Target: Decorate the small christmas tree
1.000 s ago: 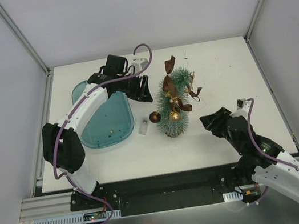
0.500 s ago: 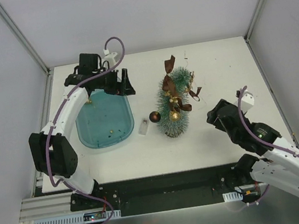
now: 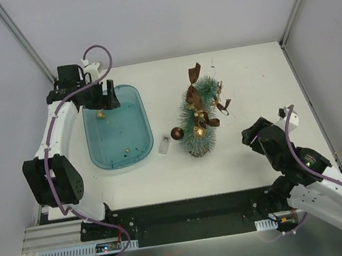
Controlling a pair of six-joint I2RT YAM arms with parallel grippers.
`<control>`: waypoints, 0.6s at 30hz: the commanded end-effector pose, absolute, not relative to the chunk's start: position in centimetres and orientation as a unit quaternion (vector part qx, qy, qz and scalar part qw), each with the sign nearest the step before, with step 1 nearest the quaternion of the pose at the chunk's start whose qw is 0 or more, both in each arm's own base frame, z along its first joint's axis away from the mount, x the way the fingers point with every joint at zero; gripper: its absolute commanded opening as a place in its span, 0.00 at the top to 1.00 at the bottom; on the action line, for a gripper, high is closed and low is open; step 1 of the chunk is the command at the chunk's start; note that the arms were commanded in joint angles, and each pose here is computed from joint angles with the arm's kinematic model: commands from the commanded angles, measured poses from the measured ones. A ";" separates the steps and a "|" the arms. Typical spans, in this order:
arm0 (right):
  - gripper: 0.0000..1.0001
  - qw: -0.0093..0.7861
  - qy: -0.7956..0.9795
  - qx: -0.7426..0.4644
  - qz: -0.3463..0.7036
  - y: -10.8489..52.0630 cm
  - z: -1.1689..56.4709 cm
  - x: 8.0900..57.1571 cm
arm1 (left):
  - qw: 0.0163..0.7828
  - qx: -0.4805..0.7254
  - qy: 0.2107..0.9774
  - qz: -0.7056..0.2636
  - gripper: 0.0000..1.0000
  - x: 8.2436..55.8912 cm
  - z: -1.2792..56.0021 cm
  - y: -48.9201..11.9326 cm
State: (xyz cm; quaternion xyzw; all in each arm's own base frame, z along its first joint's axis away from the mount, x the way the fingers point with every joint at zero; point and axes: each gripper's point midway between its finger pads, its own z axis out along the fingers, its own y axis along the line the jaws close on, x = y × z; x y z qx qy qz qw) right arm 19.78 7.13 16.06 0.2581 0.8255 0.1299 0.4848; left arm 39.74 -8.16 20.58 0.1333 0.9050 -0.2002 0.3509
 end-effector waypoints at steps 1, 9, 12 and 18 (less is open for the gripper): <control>0.37 0.496 0.819 0.251 0.142 7.2 16.7 19.8 | 0.299 0.130 0.936 -0.132 0.22 40.6 15.4 -5.3; 0.38 0.505 0.815 0.233 0.163 7.8 17.1 19.9 | 0.274 0.100 0.955 -0.059 0.36 44.3 10.7 -2.6; 0.38 0.508 0.814 0.225 0.169 8.0 17.3 19.9 | 0.258 0.091 0.961 -0.024 0.36 44.9 8.8 -1.3; 0.38 0.513 0.813 0.209 0.180 8.5 17.3 20.1 | 0.268 0.065 0.961 0.013 0.35 46.2 7.9 0.1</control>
